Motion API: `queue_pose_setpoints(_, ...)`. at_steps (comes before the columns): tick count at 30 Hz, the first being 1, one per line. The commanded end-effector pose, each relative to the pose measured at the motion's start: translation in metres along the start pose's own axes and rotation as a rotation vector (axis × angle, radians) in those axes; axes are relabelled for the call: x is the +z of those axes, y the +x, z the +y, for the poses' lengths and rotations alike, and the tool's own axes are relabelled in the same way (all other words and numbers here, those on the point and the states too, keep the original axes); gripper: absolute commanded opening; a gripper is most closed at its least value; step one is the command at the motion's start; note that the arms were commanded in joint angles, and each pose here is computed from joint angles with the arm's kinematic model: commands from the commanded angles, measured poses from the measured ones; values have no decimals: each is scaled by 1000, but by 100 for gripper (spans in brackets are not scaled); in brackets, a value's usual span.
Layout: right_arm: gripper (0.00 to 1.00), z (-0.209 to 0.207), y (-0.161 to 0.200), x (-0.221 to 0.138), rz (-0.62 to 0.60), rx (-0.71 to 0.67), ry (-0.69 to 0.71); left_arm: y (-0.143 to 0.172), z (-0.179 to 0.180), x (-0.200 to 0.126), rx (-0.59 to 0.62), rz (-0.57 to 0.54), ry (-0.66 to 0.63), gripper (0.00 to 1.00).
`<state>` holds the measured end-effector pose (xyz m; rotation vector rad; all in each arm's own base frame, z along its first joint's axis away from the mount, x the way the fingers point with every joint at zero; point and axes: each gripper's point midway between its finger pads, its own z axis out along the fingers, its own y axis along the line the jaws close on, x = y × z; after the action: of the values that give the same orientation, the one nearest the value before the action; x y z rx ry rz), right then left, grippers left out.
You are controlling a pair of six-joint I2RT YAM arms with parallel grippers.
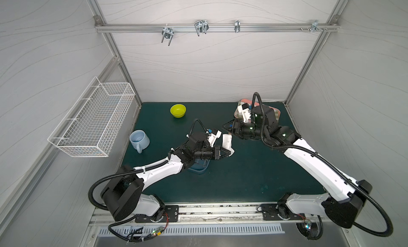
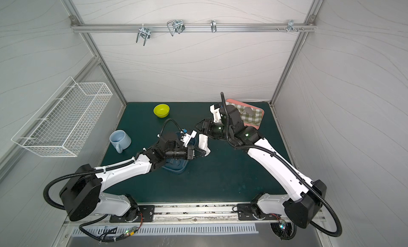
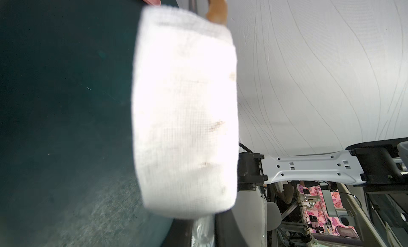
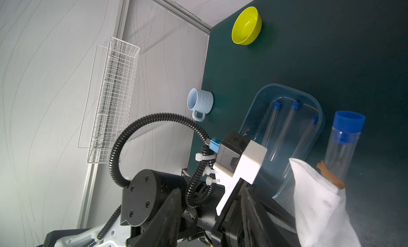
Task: Wipe the exteriors of test tubes
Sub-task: Place the cleaning item in the test tube, then wipe the dirt from the test tube.
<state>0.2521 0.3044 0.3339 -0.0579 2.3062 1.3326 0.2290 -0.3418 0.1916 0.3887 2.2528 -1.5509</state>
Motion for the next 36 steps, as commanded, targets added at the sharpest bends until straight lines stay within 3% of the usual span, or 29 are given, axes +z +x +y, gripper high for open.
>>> queue_pose_setpoints(1, 47, 13, -2, -14, -24, -24, -21, -6, -12, 1, 15, -11, 48, 5)
queue_pose_setpoints(14, 49, -20, -9, -50, -88, -16, 93, -12, -20, 2, 23, -8, 60, 4)
queue_pose_setpoints(24, 50, -54, 22, -44, 5, 1, 149, -18, -25, -3, 45, -28, 50, 4)
queue_pose_setpoints(36, 51, -62, 39, -13, 81, 2, 91, -19, -26, -18, 77, -59, -1, 5)
